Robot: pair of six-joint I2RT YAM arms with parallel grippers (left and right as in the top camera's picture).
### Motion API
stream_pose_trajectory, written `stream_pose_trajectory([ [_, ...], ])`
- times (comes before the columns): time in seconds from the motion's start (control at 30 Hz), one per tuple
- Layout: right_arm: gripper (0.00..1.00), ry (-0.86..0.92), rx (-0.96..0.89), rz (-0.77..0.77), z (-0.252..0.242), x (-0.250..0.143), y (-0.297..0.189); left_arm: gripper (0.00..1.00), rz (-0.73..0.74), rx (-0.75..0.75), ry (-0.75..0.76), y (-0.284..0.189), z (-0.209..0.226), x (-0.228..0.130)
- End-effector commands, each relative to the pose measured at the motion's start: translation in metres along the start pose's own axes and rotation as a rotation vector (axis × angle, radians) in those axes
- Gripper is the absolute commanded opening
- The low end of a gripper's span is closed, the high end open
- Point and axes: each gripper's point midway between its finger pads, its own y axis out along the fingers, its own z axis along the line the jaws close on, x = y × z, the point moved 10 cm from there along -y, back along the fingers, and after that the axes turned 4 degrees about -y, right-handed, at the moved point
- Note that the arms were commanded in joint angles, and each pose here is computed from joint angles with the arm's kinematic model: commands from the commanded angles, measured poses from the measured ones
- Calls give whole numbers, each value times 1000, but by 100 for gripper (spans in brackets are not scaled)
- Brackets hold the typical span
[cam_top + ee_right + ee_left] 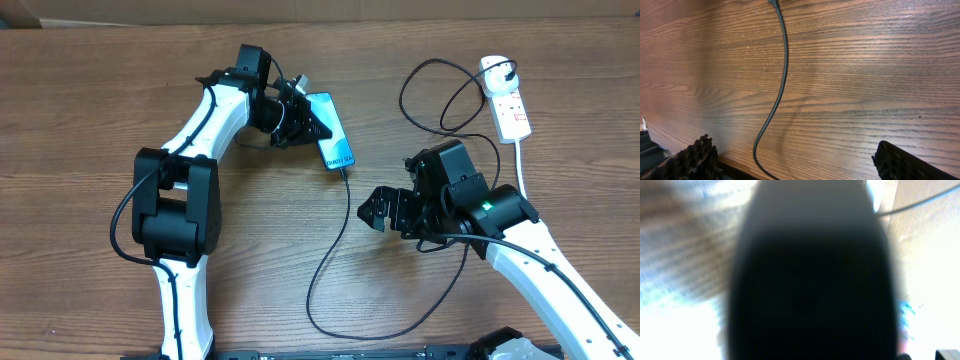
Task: Plug charger to phone and switch on socket
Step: 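Lower the phone flat onto the table with the left gripper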
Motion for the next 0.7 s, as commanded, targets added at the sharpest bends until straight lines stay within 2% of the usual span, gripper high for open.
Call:
stream_pose_trajectory([
  [0.0,100,-6,8,-37,5,7,-6,4,-2,18,-84,9,9,4],
  [0.2,100,-7,8,-38,5,7,-6,4,5,25,-153,27,28,11],
  [0.37,100,-7,8,-37,5,7,-6,4,26,-42,-146,34,31,14],
  [0.67,100,-6,8,-36,5,7,-6,4,9,6,-155,34,34,14],
])
